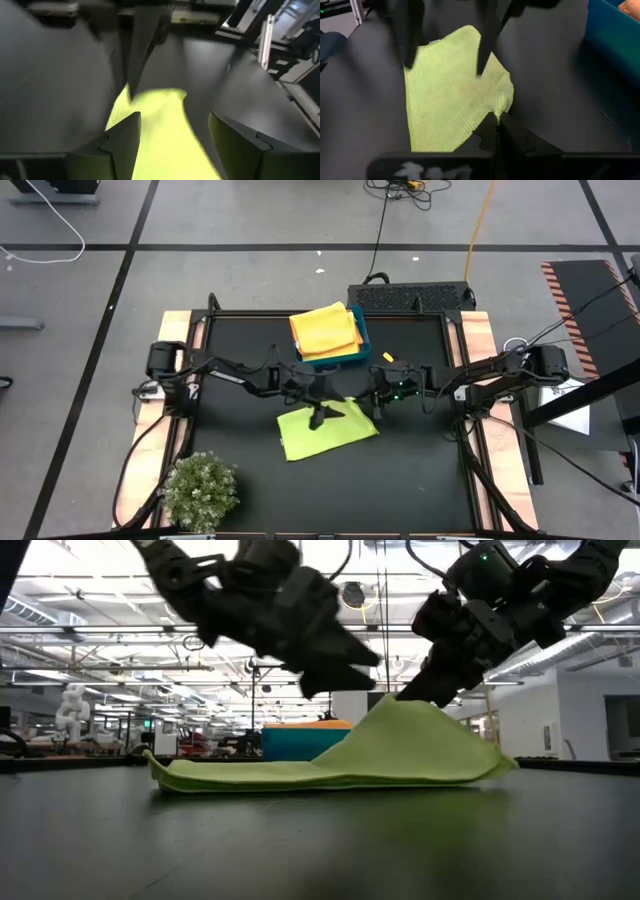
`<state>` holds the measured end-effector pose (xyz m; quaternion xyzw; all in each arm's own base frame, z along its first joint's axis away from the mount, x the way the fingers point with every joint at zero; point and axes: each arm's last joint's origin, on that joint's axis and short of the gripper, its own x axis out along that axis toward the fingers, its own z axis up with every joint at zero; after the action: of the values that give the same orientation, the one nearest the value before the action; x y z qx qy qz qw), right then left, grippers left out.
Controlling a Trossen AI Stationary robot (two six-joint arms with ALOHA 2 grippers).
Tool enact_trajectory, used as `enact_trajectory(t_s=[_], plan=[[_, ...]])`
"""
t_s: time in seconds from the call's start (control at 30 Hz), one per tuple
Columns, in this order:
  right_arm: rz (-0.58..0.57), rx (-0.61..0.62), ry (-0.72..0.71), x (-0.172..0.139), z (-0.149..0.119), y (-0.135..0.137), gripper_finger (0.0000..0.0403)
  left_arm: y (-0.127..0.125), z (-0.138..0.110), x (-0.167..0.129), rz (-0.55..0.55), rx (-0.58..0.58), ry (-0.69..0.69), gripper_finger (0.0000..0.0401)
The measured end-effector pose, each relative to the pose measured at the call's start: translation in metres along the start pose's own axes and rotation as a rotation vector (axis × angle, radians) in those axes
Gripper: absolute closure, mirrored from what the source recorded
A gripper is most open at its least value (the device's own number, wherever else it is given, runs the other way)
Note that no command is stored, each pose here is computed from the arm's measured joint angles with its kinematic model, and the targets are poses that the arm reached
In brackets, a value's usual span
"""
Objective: Fold microfiber towels
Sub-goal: Fold the green microfiber towel
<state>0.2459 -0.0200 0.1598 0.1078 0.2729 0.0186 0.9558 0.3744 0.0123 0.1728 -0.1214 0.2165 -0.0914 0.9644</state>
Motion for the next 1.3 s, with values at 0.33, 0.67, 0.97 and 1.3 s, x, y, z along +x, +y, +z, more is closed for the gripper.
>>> enact_trajectory(t_s=[0.33,0.67,0.97,1.3], plan=[[-0.028,0.005,0.042,0.000,-0.005,-0.001,0.0402,0.017,0.024,0.041,0.095,0.021,0.171,0.0136],[-0.005,-0.037,0.038,0.001,-0.004,0.005,0.0403,0.022,0.037,0.030,0.224,0.047,0.142,0.0134],[0.003,-0.074,0.020,0.001,-0.003,0.007,0.0403,0.019,0.030,0.033,0.146,0.052,0.197,0.0135],[0.005,-0.072,0.001,0.001,-0.001,0.007,0.0403,0.018,0.027,0.036,0.081,0.062,0.202,0.0199]])
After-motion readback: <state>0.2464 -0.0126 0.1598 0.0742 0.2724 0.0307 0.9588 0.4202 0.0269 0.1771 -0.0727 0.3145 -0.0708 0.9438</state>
